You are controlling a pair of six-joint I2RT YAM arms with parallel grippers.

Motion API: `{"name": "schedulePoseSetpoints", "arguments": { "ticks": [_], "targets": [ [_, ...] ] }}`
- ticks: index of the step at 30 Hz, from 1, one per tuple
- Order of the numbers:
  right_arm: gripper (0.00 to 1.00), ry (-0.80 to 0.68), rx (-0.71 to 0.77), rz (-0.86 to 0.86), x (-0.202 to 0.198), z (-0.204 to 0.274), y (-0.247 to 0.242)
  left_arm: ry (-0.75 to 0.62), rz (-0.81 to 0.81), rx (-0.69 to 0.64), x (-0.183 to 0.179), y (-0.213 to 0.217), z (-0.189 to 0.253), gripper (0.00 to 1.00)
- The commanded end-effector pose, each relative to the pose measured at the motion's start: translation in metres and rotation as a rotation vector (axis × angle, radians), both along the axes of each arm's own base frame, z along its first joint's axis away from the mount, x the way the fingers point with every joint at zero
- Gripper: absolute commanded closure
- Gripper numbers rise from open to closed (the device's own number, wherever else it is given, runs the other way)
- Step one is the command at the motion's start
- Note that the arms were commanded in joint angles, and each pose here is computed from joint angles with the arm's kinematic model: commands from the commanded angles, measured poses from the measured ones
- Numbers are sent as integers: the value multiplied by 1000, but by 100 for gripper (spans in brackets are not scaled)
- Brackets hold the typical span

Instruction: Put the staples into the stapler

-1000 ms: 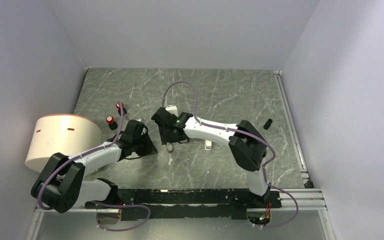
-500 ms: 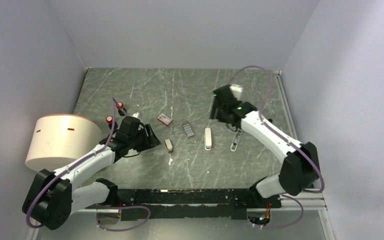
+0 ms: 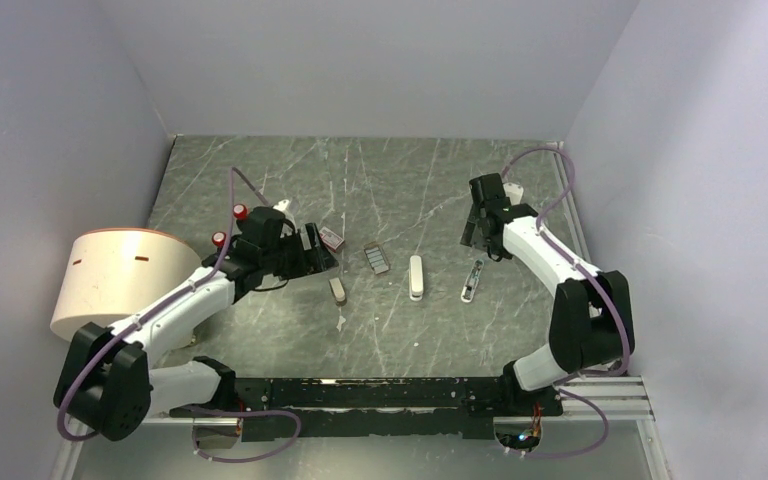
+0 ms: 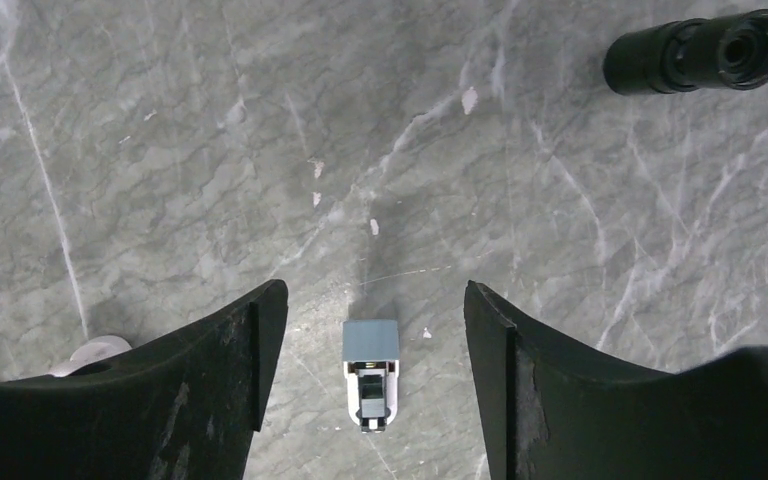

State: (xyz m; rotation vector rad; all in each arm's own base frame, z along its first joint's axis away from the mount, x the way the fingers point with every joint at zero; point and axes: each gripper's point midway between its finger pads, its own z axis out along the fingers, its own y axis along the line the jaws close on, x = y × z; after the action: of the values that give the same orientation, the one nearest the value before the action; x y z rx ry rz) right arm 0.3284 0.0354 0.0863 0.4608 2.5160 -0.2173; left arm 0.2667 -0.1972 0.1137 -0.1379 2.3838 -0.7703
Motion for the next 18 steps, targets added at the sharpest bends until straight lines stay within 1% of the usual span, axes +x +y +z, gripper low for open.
{"name": "schedulePoseSetpoints", "arguments": {
  "ticks": [1,8,13,15,18],
  "targets": [
    [33,16,16,7,0,-9,3,-8,-113,-72,-2,-24,15,18],
    [42,52,31,-16,-10,-26,3,4,-191,-155,0,-64,27,26],
    [55,87,29,5,-14,-34,4,-21,-251,-255,1,-111,47,34],
    [60,88,45,18,-15,-34,7,-27,-280,-274,0,-131,52,38],
    [67,84,70,33,-16,-32,11,-31,-321,-274,-1,-159,55,41]
  ]
}}
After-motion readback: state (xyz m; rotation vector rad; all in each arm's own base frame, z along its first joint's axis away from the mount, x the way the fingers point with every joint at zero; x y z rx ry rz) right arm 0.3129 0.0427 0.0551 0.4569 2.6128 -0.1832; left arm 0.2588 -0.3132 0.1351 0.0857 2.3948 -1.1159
